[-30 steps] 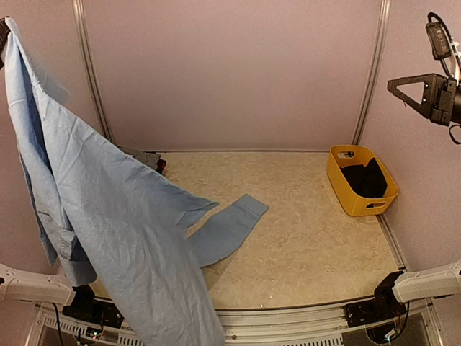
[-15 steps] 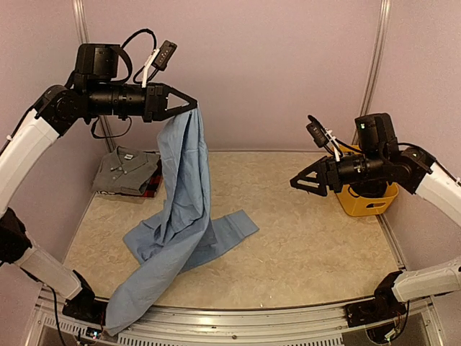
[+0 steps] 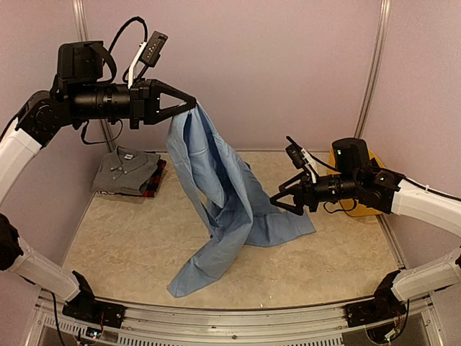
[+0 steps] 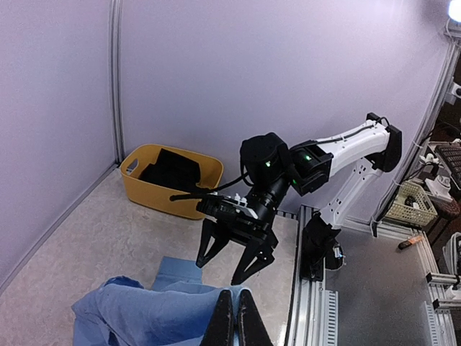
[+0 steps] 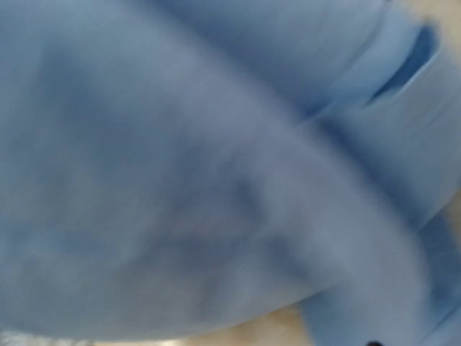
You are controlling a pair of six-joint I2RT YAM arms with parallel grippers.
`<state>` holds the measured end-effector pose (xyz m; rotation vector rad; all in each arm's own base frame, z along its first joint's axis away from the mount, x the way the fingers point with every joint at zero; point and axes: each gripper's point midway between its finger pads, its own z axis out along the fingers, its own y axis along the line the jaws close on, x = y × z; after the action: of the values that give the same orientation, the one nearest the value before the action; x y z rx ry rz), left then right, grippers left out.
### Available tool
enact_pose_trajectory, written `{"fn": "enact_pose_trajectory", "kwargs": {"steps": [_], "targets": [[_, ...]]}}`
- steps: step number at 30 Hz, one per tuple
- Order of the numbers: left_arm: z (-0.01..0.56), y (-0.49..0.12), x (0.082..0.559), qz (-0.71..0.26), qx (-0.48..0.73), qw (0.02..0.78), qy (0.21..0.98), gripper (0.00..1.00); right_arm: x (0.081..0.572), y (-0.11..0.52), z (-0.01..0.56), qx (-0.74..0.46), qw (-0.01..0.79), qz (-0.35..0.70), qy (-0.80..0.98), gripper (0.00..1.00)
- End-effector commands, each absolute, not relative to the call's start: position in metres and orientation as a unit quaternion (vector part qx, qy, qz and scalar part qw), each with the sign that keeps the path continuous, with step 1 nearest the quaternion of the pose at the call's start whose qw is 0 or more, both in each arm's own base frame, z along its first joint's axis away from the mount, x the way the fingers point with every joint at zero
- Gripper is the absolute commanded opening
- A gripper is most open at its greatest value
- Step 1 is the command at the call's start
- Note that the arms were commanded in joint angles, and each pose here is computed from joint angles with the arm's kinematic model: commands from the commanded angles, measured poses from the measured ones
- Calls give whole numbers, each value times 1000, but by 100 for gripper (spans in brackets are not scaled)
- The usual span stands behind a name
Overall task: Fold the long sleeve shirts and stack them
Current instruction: Flatten out the crumpled shirt at the center of the board.
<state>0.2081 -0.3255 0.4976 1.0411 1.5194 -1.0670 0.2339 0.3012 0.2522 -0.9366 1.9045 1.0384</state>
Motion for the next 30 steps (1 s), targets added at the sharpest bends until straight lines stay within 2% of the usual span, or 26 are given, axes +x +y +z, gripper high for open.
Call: {"fn": "enact_pose_trajectory", "kwargs": {"steps": [1,11,18,30], "targets": [[498,-322,198,-433,440,500,607,0,251,295,251,-396,428,334,740,75],[476,-332,220,-425,413,489,640,0,222,313,197,-426,381,338,748,75],[476,-327,230,-416,397,500,648,0,198,326,182,-405,371,356,756,75],[479,-325,229,-425,399,498,642,0,194,338,130,-384,340,291,807,72]]}}
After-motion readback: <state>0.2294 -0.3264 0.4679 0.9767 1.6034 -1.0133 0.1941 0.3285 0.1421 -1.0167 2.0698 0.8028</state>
